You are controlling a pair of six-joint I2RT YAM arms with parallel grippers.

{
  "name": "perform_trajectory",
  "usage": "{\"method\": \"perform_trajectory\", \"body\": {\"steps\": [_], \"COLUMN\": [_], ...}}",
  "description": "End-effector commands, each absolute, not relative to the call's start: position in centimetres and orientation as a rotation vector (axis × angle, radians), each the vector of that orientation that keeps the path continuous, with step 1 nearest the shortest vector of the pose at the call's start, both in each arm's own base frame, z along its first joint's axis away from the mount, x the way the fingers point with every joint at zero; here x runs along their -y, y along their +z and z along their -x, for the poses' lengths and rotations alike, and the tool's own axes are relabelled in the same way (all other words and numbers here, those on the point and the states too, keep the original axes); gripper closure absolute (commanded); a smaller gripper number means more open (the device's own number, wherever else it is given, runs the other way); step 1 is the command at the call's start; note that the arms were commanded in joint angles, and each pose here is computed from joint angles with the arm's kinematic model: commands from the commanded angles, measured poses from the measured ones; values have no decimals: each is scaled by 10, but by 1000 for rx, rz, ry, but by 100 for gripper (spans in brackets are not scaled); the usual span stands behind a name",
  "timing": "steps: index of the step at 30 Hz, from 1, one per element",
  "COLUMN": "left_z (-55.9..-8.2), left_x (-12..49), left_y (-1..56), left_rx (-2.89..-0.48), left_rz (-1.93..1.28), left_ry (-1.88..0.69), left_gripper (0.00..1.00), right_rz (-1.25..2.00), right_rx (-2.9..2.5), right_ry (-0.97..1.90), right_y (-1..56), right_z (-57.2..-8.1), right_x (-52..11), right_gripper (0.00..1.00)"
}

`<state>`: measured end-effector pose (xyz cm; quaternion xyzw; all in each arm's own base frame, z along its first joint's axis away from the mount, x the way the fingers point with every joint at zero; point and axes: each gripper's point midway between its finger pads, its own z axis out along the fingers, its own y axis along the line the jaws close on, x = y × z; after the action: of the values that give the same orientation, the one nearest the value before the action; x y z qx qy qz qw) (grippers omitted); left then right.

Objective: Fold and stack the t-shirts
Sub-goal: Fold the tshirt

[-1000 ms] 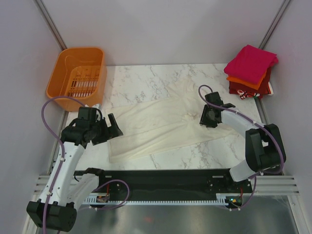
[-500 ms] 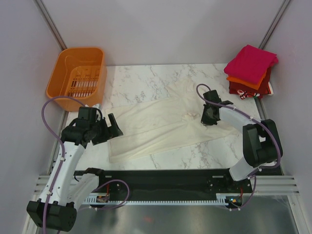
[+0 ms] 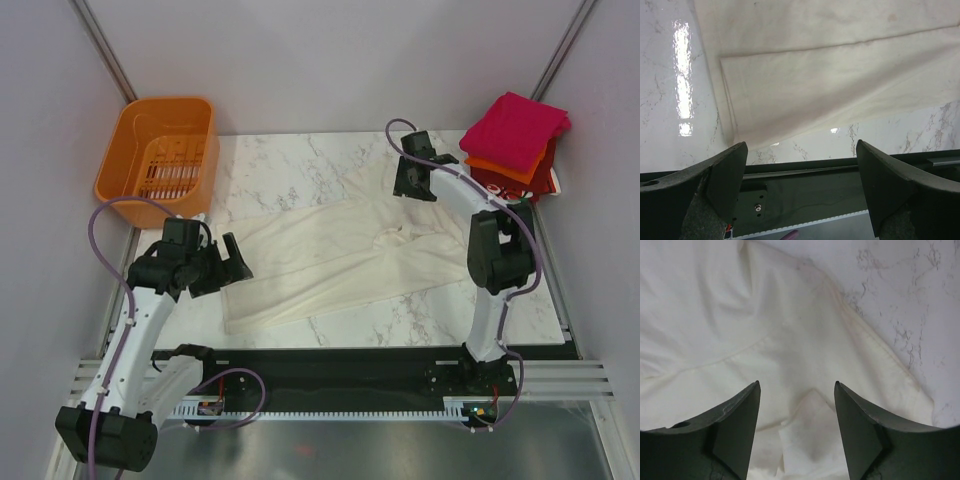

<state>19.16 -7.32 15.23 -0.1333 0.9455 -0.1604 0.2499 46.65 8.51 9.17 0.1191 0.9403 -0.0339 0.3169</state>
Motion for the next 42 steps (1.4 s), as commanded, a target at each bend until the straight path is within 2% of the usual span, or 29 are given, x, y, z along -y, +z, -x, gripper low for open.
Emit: {"method": "perform_trajectory", "body": {"steps": [1, 4, 7, 8, 9, 15, 17, 26, 29, 34, 36, 37, 40, 41, 42], "left_z": [-199, -206, -211, -212, -214, -212, -212, -213, -213, -214, -214, -214, -218, -220, -226], "left_x": [75, 74, 78, 79, 82, 86, 86, 83, 82, 80, 80, 79, 76, 73, 71], "left_y": [154, 154, 154, 153, 152, 149, 150, 155, 155, 155, 155, 155, 152, 147, 146], "left_rx": [-2564, -2576, -2568, -2566, -2555, -2543, -2534, -2499, -2497, -2489, -2488, -2489, -2493, -2510, -2512], "left_rz": [323, 336, 327, 327, 329, 329, 331, 344, 355, 367, 372, 374, 386, 408, 425], "left_ry": [-442, -427, -451, -464, -484, -523, -523, -509, -501, -489, -487, -483, -455, -426, -403], "left_gripper": [4, 4, 4, 4, 4, 4, 5, 5, 5, 6, 6, 6, 5, 5, 4], "right_rz": [-314, -255, -194, -184, -189, -232, -191, -217, -210, -193, -195, -201, -207, -215, -218], "right_rx": [-2421, -2374, -2318, -2344, -2290, -2292, -2285, -2348, -2370, -2392, -2387, -2386, -2379, -2378, -2383], "right_ry": [-209, -111, 17, 12, 37, 197, 305, 325, 384, 433, 441, 441, 435, 431, 425], "right_y": [106, 126, 140, 121, 140, 98, 85, 17, 6, -3, -3, -5, -6, -9, -14], "right_z": [-494, -526, -563, -572, -589, -637, -646, -649, -644, -635, -636, -637, -639, -640, -639], "right_x": [-68, -84, -108, -111, -113, -119, -130, -134, -146, -164, -168, -167, -166, -165, -165], "right_gripper": [31, 29, 23, 20, 18, 12, 12, 13, 24, 37, 51, 65, 81, 92, 97]}}
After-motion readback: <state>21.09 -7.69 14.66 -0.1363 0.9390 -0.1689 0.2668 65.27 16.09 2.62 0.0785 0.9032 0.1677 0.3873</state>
